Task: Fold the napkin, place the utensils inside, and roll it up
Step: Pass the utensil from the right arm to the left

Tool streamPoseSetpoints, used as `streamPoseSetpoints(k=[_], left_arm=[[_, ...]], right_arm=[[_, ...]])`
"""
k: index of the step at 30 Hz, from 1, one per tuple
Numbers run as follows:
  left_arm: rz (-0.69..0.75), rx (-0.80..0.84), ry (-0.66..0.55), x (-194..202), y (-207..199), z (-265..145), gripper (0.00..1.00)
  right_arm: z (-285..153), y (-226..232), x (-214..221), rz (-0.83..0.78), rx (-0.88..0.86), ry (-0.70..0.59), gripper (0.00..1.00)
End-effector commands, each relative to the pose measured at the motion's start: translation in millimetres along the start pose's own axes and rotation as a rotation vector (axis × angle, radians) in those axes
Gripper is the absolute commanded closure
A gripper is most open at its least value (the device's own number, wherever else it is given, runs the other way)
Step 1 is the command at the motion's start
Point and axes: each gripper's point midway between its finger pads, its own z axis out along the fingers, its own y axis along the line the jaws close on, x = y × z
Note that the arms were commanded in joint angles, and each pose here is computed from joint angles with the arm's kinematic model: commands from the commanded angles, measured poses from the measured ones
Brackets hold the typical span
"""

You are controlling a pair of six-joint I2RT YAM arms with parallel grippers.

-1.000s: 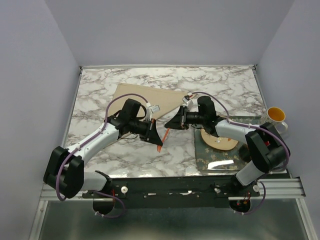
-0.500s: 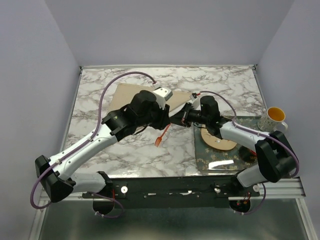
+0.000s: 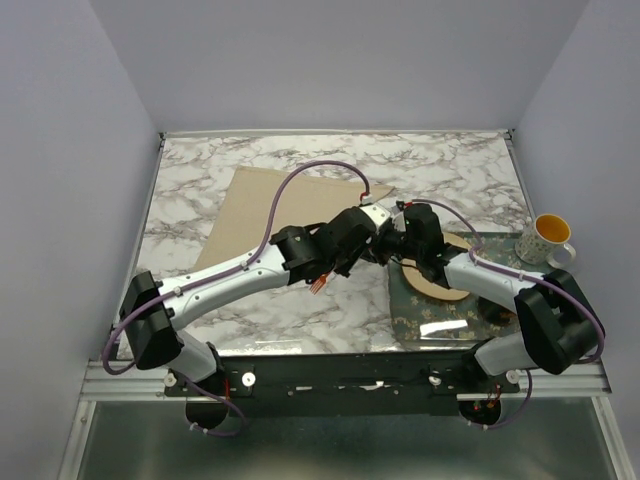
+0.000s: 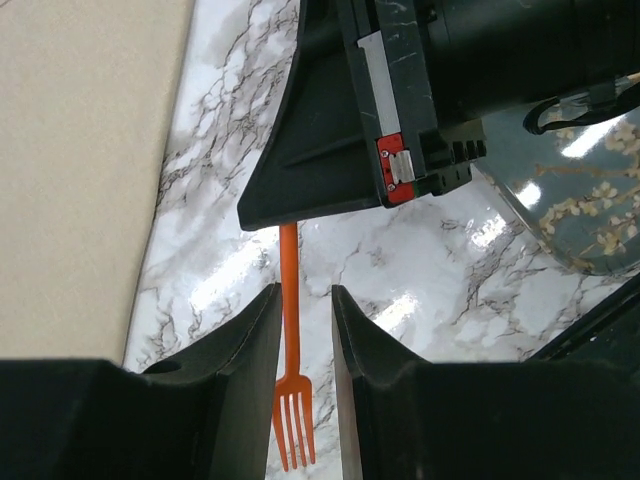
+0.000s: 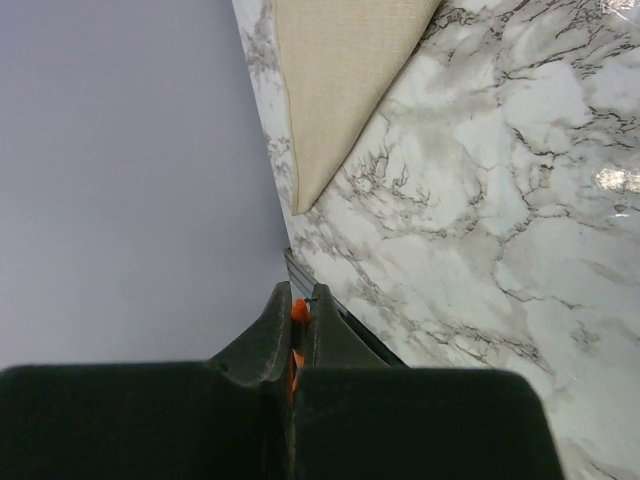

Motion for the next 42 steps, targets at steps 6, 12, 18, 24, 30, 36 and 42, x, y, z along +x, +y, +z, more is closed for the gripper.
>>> streamPoseSetpoints(k=[6, 12, 18, 24, 30, 36, 42], left_arm=[[0.078, -0.051, 0.074, 10.2, 6.3, 17.5, 0.65], [0.117, -0.088, 0.105, 18.6, 11.7, 26.9, 0.66], [0.135, -0.121, 0.115, 21.5, 17.4, 30.1, 0.72], [0.149, -0.125, 0.136, 30.6, 19.3, 31.2, 0.74], [0.166, -0.129, 0.162, 40.3, 20.5, 34.5, 0.75], [0.167, -0.133, 0.164, 44.0, 22.6, 32.5, 0.84], [0.208, -0.121, 0.173, 48.8, 42.4, 24.3, 0.96]], right_arm=[[1.9, -0.1, -0.2, 0.037, 0.0, -0.012, 0.99], [2.0, -1.4, -0.7, 0.043, 0.002, -0.014, 0.99], [3.1, -5.7, 0.2, 0.051, 0.014, -0.013, 0.99], [3.7, -4.2, -1.2, 0.054, 0.015, -0.014, 0.99], [4.3, -4.1, -0.2, 0.079, 0.01, -0.012, 0.99], [4.1, -2.0, 0.4, 0.071, 0.0, -0.01, 0.99], [-0.5, -8.8, -14.6, -0.042, 0.011, -0.043, 0.33]])
